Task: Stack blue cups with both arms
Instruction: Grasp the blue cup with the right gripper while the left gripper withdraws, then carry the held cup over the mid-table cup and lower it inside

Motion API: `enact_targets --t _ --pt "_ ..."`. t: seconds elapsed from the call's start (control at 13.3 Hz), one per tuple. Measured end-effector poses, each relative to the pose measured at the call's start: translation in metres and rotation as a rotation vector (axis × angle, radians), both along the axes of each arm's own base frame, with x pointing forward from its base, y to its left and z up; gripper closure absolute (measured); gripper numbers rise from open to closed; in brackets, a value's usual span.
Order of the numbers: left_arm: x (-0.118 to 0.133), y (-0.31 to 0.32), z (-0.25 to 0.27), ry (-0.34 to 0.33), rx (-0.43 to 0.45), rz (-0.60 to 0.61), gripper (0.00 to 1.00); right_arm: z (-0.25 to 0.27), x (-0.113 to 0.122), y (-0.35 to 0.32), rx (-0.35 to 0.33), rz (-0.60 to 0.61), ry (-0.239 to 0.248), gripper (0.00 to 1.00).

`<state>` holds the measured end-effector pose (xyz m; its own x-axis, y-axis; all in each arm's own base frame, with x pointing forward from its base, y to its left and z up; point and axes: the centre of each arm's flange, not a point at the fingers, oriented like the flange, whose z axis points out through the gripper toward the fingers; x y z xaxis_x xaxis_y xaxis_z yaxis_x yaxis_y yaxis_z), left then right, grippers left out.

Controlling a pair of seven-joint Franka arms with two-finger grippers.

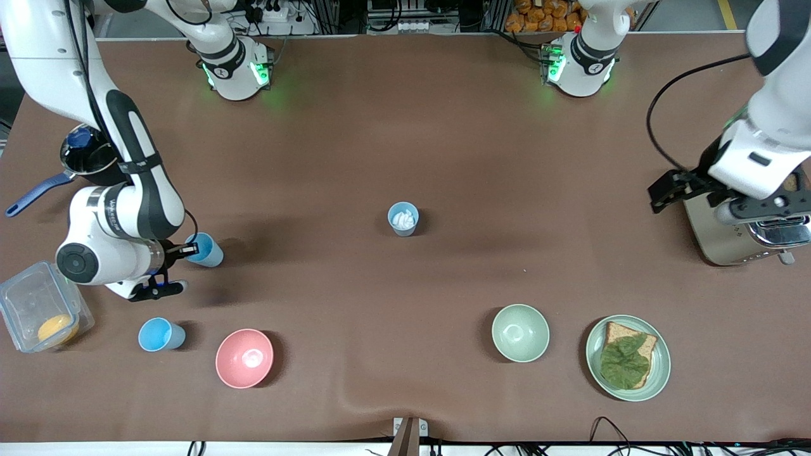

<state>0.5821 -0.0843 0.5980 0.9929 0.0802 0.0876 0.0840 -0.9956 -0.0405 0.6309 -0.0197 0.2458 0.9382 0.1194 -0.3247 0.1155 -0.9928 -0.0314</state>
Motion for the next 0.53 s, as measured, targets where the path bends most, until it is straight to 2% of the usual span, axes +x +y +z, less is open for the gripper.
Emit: enact_targets --t 0.07,0.22,0.38,0.53 --pt "-0.003 0.001 0.003 0.004 0.004 -0.001 0.00 0.019 0.001 0.015 -0.003 -0.045 -0.005 0.96" --pt "-0.007 0.003 0.008 0.008 0.014 0.004 0.00 0.075 0.002 0.086 -0.045 -0.122 -0.031 0.96" --pt "-0.009 0.013 0.009 0.018 0.021 0.006 0.00 0.119 -0.017 0.186 -0.089 -0.145 -0.052 0.96" --pt "-0.009 0.022 0.010 0.028 0.023 0.000 0.00 0.133 -0.043 0.266 -0.062 -0.154 -0.051 0.96"
